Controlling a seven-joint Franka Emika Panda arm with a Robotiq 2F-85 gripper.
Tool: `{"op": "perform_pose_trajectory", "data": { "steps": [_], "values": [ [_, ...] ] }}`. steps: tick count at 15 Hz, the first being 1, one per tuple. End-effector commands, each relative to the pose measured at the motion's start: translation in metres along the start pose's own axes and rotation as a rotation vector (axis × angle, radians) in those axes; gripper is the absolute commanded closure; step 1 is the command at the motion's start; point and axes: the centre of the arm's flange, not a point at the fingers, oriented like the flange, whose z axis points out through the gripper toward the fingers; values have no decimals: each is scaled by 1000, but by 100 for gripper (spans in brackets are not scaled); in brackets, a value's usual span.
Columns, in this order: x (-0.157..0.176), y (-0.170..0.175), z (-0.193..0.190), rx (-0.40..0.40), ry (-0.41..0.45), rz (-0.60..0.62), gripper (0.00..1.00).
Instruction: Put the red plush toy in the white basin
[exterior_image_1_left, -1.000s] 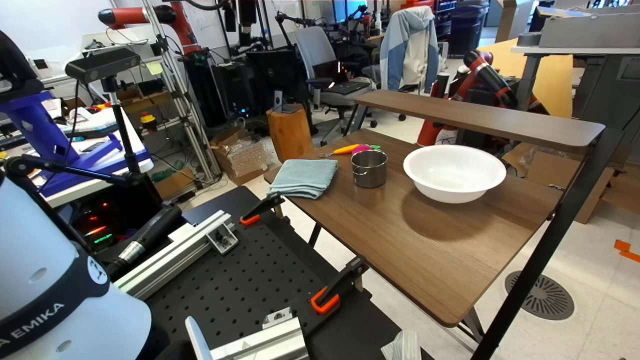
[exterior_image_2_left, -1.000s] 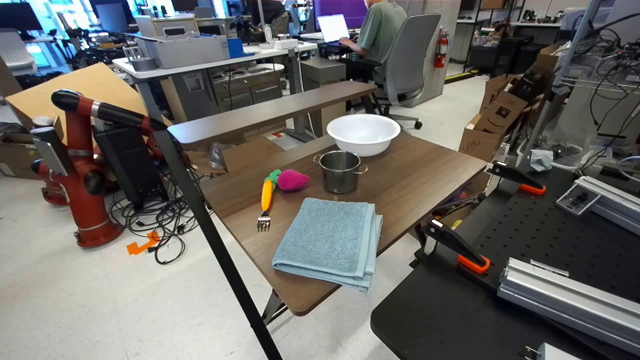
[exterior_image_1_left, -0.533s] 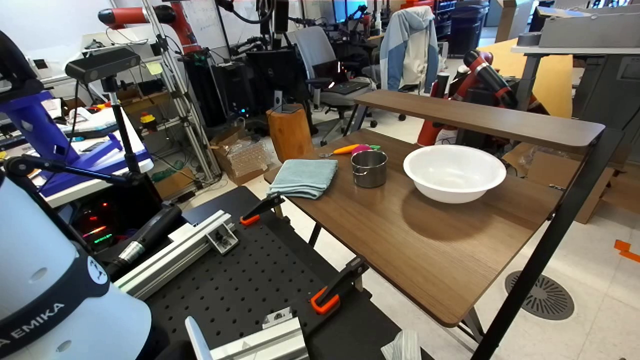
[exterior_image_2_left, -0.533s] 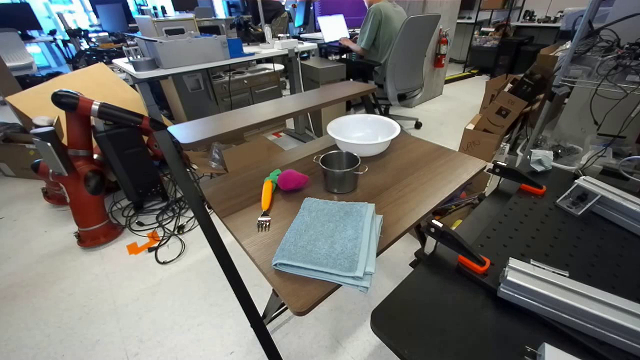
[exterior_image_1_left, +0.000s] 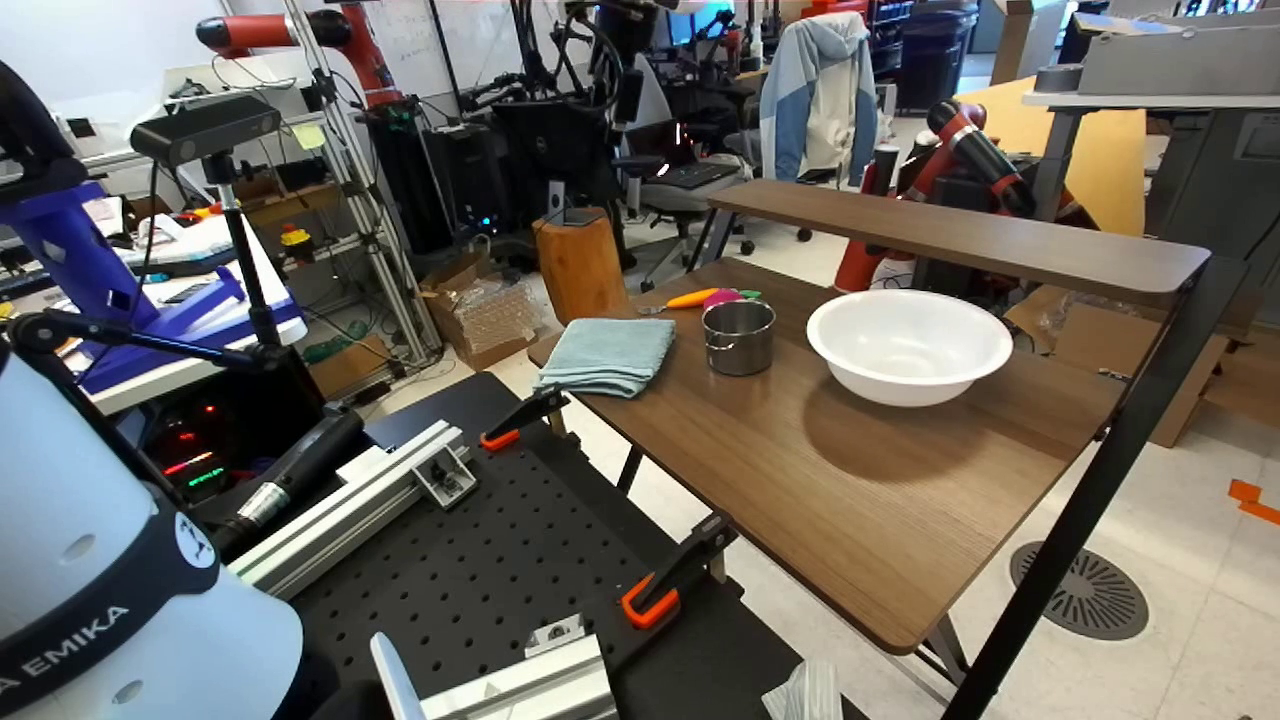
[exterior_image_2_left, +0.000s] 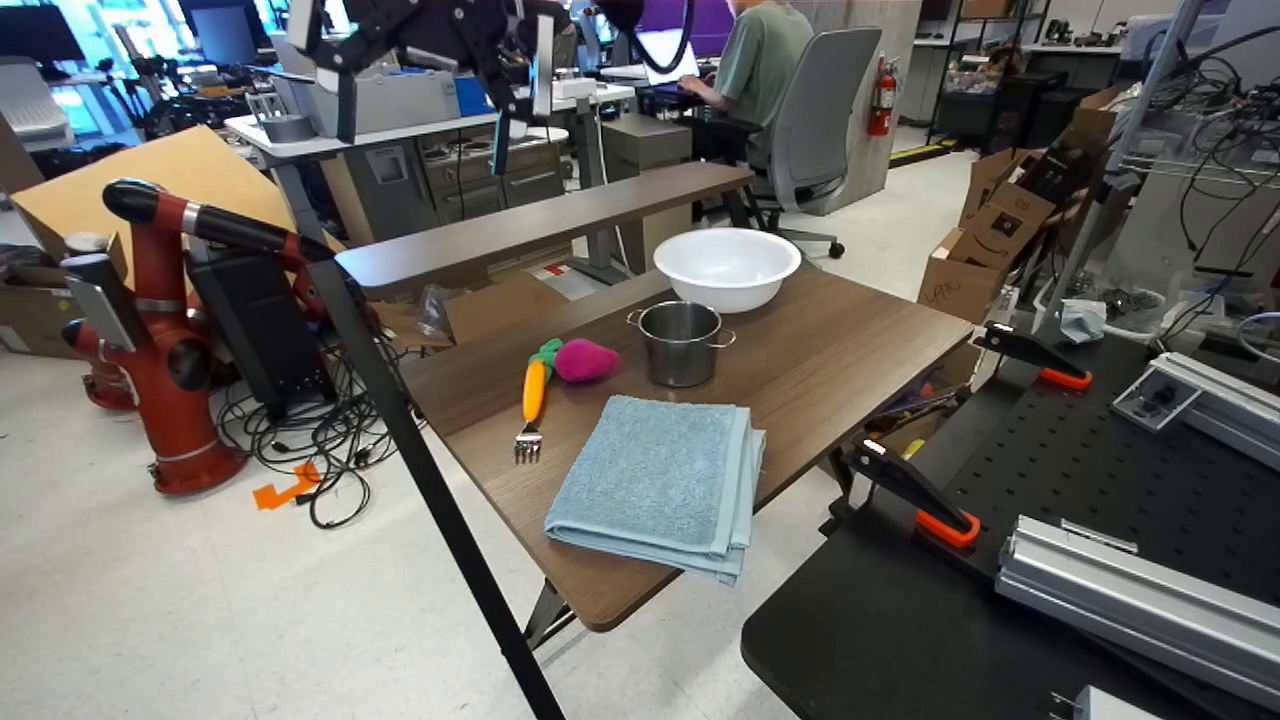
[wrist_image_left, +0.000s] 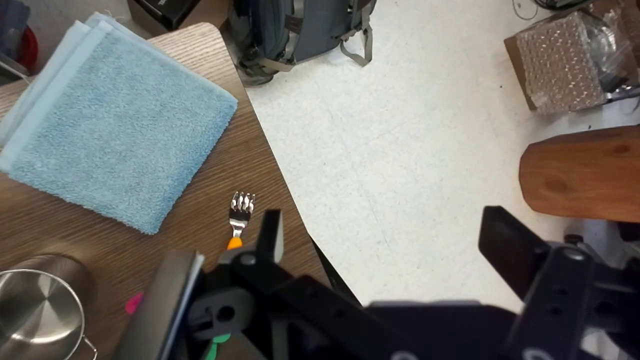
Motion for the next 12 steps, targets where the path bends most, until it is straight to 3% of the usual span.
{"op": "perform_pose_trajectory", "data": {
  "steps": [1,6,12],
  "values": [
    [48,-25,22,-5,-5,70,0],
    [76,-20,62,-30,8,163,0],
    [90,3,80,-117,77,280,0]
  ]
}}
